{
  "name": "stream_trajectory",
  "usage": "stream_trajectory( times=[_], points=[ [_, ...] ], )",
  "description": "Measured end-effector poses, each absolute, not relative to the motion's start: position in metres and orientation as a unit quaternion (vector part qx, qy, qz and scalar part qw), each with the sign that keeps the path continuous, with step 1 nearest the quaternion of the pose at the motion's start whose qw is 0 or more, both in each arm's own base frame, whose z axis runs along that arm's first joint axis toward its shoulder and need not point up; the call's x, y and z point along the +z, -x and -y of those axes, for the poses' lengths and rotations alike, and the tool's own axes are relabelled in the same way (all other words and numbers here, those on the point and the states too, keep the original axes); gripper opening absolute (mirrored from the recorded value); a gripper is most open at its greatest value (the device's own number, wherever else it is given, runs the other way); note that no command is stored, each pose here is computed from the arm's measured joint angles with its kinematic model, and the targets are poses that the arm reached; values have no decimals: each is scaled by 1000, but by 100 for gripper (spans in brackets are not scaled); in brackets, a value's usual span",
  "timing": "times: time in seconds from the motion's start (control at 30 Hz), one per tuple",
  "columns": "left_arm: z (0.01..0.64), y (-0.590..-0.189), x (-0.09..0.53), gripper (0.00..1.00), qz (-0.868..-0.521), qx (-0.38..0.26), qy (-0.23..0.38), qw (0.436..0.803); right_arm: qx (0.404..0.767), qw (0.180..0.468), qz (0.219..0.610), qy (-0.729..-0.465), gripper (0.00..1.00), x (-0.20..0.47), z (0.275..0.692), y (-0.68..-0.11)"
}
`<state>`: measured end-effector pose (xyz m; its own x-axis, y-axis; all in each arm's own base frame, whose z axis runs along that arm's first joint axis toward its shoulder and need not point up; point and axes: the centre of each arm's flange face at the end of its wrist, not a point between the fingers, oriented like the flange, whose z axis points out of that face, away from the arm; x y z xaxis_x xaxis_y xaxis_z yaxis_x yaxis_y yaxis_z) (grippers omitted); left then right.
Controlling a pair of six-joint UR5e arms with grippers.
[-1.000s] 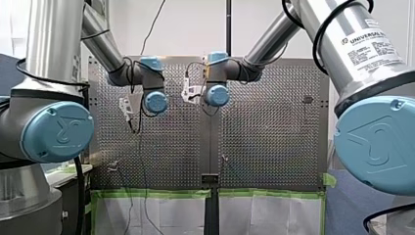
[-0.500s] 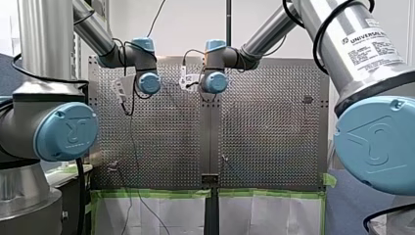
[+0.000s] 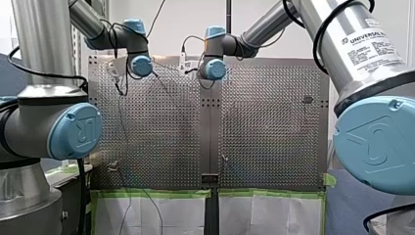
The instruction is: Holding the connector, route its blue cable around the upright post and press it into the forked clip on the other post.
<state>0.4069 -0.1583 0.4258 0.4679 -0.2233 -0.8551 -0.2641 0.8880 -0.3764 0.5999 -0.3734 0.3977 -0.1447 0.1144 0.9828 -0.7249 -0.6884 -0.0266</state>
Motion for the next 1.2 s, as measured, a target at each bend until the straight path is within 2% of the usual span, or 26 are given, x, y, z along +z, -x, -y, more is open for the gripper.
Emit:
stream_trajectory(
  times=[0.27,0.7,0.93,1.2],
  points=[
    [156,-426,434,0,-514,5,221,829,728,295,248,-566,0,431,385,-602],
    [151,-477,431,0,-525,-8,211,825,768,300,220,-521,0,488,413,-599],
    [136,-503,409,0,-544,-13,213,812,775,293,211,-519,0,489,418,-599],
    [108,-516,404,0,-543,-19,215,811,774,285,210,-525,0,481,423,-600]
  ],
)
